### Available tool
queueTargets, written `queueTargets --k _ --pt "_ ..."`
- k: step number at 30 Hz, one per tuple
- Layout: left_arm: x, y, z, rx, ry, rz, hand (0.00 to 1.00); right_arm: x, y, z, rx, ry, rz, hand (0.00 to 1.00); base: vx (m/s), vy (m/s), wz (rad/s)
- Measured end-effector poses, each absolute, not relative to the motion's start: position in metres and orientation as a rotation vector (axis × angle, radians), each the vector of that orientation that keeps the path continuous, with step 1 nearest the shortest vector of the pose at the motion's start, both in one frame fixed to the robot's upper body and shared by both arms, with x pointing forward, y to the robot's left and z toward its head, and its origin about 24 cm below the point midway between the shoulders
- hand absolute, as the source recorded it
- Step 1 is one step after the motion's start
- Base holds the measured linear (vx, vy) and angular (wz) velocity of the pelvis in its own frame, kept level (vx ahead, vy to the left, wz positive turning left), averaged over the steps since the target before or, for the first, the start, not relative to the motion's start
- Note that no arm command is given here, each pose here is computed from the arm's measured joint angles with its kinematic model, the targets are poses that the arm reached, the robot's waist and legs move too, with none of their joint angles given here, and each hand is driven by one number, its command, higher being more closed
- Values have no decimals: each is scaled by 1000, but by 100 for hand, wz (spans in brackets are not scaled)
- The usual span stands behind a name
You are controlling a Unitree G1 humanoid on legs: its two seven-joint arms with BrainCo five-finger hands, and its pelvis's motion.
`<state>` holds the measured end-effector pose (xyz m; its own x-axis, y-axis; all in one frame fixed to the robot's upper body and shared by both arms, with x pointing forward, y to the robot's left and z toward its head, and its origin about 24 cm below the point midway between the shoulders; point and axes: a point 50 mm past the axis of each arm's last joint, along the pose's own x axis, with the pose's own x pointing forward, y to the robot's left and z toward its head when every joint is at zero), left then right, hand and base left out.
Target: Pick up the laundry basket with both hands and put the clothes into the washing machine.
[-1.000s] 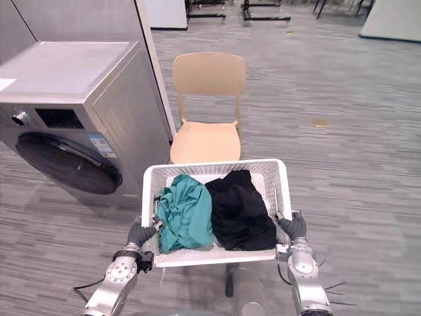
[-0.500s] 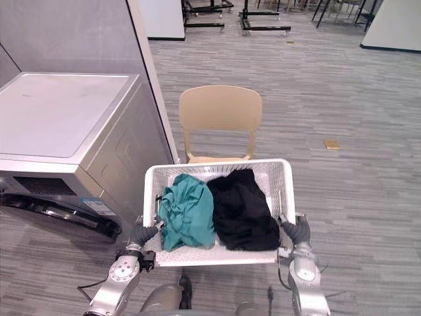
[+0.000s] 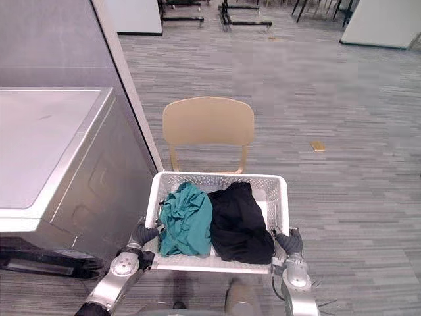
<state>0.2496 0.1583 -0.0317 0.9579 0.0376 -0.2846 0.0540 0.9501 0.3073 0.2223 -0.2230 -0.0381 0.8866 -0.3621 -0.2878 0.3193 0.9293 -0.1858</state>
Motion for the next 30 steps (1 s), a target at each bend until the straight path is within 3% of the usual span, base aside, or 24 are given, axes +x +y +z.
queueTargets --k 3,10,11,12,16,24,30 --pt "300 156 8 350 153 32 100 268 -223 -6 -106 195 -372 100 -200 -41 13" --pt "350 172 66 306 12 194 100 327 -204 51 -44 22 -349 100 -170 10 0" --pt "356 173 78 293 -21 215 0 334 -202 62 -39 -9 -352 100 -122 -24 1" --pt "358 174 84 288 -37 226 0 337 -200 67 -35 -27 -352 0 -112 -21 4" --pt "369 182 113 253 -121 313 0 347 -189 99 16 -141 -362 0 -100 -31 5" --pt "367 188 124 194 -162 390 0 347 -178 126 155 -254 -399 0 6 -5 3" --pt "370 173 129 110 -163 420 0 343 -163 137 242 -325 -369 0 49 13 2"
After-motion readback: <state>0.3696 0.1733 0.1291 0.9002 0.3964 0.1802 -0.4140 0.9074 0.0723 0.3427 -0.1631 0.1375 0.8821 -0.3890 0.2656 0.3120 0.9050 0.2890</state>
